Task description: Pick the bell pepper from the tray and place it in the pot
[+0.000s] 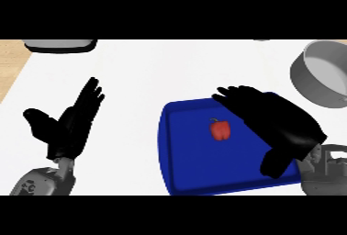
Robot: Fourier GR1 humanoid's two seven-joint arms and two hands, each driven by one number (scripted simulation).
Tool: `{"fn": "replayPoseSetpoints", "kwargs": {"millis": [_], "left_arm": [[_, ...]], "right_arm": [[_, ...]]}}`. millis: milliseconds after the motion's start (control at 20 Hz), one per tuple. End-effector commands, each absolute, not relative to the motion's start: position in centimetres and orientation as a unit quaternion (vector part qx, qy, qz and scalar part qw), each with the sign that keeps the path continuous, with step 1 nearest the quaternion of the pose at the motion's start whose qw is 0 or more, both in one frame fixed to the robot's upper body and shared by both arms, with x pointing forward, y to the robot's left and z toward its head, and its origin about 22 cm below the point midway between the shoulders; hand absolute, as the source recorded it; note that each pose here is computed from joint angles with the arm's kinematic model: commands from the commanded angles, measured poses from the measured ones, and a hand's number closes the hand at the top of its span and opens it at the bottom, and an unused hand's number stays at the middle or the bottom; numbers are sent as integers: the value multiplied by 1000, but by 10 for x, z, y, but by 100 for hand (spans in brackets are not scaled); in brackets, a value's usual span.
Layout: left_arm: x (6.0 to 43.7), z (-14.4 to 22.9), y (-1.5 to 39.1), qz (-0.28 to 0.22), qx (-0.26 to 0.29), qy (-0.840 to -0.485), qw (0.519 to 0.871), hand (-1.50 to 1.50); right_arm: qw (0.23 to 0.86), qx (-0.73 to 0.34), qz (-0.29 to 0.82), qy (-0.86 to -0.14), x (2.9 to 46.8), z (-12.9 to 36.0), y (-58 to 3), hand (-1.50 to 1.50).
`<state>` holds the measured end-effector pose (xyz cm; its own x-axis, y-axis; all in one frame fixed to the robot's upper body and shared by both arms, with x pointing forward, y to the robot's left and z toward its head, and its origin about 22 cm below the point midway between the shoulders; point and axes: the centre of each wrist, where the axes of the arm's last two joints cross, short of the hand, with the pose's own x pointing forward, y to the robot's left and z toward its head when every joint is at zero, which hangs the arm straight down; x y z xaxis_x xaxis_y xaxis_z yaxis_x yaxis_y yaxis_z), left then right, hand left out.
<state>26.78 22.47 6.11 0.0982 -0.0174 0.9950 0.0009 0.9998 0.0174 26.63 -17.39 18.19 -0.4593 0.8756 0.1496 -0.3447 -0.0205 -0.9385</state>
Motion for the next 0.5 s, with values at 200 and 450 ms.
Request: {"fn": "replayPoseSetpoints", "kwargs": {"millis": [200, 450], "left_arm": [[268, 56, 238, -5, 11, -668, 744, 0], [257, 62, 222, -9, 4, -672, 741, 0]], "right_arm": [[460, -293, 695, -468, 263, 141, -159, -150], [469, -301, 686, -468, 272, 119, -159, -150]]}}
